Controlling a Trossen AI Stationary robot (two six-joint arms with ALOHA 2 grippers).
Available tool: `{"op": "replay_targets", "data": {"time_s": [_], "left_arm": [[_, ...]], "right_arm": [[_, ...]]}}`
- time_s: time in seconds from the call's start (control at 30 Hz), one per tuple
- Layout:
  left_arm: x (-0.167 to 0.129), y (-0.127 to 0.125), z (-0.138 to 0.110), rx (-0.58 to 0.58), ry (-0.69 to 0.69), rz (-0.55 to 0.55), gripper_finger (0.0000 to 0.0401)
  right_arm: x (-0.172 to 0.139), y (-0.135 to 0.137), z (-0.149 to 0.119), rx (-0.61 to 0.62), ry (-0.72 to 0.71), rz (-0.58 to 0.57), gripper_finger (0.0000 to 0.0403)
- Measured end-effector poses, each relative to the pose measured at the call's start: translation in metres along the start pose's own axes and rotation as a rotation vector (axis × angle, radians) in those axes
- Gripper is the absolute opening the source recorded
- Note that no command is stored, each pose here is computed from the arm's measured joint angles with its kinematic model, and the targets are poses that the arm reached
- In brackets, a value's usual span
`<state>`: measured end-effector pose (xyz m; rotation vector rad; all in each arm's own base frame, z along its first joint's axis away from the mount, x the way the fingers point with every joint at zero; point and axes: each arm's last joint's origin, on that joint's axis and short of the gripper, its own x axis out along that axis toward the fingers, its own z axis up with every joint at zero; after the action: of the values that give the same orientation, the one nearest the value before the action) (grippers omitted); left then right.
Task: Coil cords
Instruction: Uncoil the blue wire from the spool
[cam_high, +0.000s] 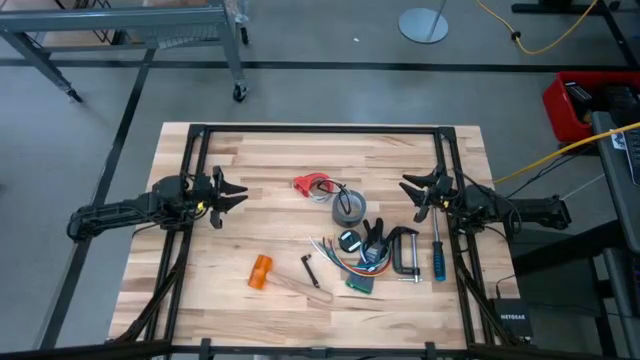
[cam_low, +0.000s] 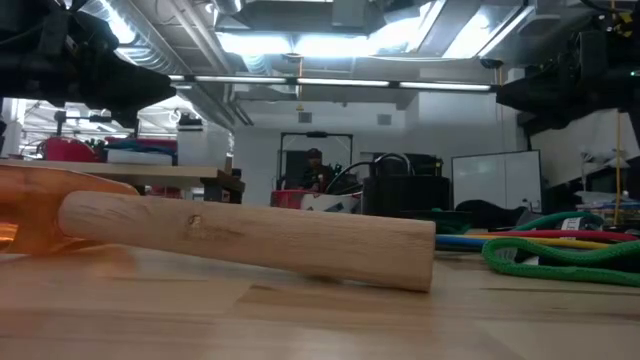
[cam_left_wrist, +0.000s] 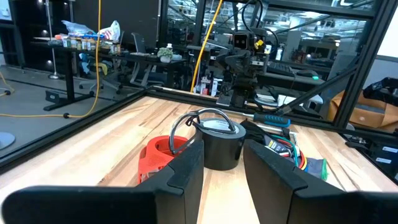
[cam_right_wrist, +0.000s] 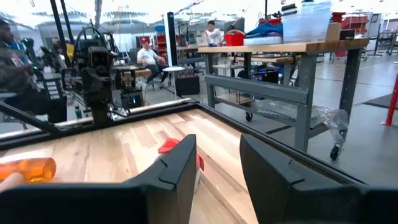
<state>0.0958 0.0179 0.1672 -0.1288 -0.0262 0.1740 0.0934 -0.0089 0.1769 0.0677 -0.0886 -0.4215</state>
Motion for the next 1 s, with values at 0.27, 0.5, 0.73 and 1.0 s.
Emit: {"op": "replay_targets", "data": {"time_s": [0.27, 0.5, 0.73, 1.0], "left_arm": [[0.0, 0.0, 0.0, 0.0, 0.0, 0.0, 0.0107], [0.0, 0.0, 0.0, 0.0, 0.0, 0.0, 0.0107], [0.0, 0.0, 0.0, 0.0, -0.001, 0.0, 0.0107], [0.0, 0.0, 0.0, -0.047, -0.004, -0.001, 0.0107]], "right_arm": [[0.0, 0.004, 0.004, 0.079, -0.032, 0.126, 0.0129], [0.001, 0.006, 0.003, 0.45, 0.031, 0.175, 0.0129], [0.006, 0.014, -0.003, 0.615, 0.171, 0.309, 0.0129], [0.018, 0.023, 0.009, 0.664, 0.267, 0.349, 0.0129]]}}
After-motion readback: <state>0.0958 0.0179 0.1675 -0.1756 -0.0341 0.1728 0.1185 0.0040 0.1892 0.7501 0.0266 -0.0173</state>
